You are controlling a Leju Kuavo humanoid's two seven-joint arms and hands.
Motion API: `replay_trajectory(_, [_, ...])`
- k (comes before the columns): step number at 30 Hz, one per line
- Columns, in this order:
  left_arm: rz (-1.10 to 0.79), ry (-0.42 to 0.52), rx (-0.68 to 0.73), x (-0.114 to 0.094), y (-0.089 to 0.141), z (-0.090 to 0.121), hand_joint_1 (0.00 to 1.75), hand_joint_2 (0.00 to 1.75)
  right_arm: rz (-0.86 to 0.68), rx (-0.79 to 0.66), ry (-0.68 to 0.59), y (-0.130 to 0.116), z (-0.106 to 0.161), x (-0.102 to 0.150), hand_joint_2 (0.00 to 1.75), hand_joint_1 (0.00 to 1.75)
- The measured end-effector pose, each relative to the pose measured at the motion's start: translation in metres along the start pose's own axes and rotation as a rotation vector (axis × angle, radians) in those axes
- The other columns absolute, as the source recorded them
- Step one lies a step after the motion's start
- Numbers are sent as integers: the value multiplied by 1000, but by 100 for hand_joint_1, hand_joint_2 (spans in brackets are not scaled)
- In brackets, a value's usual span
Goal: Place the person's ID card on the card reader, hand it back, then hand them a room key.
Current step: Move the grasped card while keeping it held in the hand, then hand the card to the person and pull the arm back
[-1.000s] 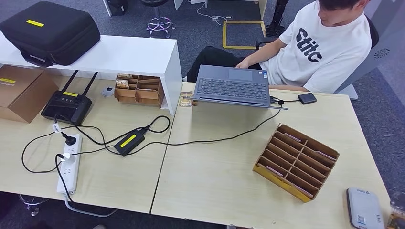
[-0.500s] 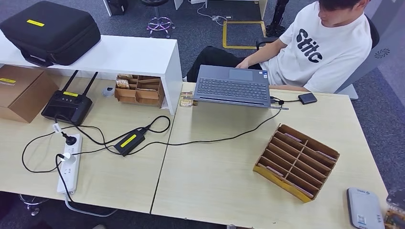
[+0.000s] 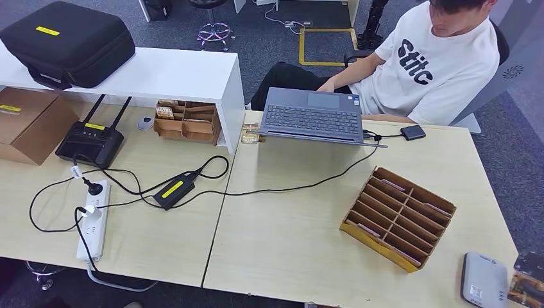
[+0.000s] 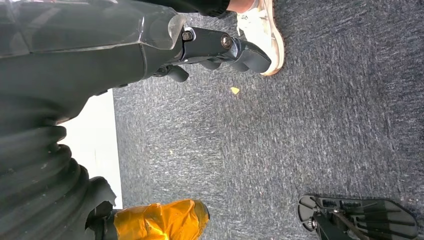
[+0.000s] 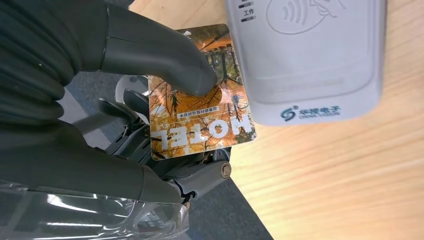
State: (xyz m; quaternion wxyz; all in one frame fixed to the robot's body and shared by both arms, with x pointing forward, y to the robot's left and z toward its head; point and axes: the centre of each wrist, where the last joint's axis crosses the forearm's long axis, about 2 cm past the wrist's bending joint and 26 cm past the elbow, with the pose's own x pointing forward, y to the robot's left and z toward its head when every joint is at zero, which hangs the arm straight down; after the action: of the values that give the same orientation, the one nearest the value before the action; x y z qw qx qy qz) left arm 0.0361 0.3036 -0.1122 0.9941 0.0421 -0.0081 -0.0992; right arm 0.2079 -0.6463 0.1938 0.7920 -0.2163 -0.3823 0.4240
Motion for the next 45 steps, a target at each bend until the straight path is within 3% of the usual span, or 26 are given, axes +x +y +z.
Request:
replay_trajectory(11, [5,-3,2,0,0,0,0,175,134,-102,-194,-12,10,43,175,175])
replay_trajectory(17, [-3,-6,-2,2,-3,0,0,175,132,-324,-390,-9,-21,78,175,175])
replay_trajectory(22, [-20,-6,-4,6,-5,1,0,175,48,-533,-521,-7,-58,133,175,175])
replay_trajectory(32, [-79,-2,0,12,-6,1,0,175,-61,-797,-635,-39,-108,288,175,175])
replay_trajectory(38, [-103,0,1,13,-7,2,0,175,-61,-789,-708,-39,-116,361,175,175])
replay_trajectory(45, [-127,-1,-2,14,-9,2,0,175,-7,-745,-728,-23,-123,412,175,175])
